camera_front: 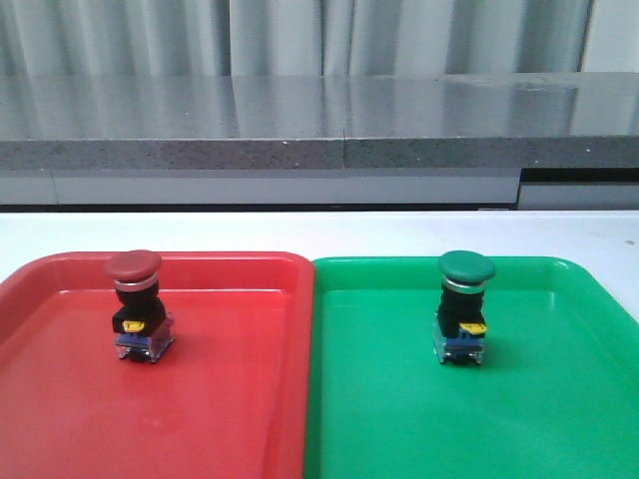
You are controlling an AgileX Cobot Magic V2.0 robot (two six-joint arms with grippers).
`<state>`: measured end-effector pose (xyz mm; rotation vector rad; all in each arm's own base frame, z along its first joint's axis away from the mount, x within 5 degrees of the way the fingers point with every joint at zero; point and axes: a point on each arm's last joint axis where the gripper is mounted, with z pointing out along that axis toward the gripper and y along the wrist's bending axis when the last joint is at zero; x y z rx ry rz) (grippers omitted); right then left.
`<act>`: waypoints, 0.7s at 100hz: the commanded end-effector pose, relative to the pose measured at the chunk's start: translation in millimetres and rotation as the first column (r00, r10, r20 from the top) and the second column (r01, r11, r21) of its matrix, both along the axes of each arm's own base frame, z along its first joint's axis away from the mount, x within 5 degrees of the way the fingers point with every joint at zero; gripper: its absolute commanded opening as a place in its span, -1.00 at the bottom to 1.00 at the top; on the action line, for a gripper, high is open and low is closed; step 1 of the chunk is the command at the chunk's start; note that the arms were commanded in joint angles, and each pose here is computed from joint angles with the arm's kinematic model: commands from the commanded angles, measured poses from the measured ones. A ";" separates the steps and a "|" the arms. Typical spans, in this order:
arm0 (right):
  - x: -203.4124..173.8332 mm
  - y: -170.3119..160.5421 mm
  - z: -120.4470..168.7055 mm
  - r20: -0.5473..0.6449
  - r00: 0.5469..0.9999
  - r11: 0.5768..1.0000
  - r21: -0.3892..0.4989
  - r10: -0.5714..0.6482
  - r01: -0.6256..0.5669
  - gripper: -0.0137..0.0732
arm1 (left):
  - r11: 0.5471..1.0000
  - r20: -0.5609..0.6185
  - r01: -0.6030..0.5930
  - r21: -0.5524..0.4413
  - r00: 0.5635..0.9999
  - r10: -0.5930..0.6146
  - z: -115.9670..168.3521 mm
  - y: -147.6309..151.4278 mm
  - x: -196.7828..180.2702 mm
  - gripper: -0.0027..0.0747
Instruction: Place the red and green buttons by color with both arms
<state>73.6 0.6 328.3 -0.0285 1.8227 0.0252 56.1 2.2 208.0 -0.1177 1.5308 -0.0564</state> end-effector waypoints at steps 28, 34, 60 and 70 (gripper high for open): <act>-25.5 -0.9 -20.9 0.272 0.962 0.999 -0.003 0.034 -0.034 -0.53 | 1.000 0.100 0.000 -0.007 0.995 0.001 4.9 0.1 -2.8 -0.98; -24.7 -0.4 -30.1 0.286 0.958 0.999 0.012 0.025 -0.030 -0.53 | 1.000 0.100 0.000 -0.007 0.995 0.001 4.9 0.1 -2.8 -0.98; -19.9 -2.7 -59.9 0.383 0.920 0.996 0.072 -0.079 0.055 -0.53 | 1.000 0.100 0.000 -0.007 0.995 0.001 4.9 0.1 -2.8 -0.98; -20.4 -4.7 -68.9 0.394 0.911 0.991 0.090 -0.123 0.095 -0.53 | 1.000 0.100 0.000 -0.007 0.995 0.001 4.9 0.1 -2.8 -0.98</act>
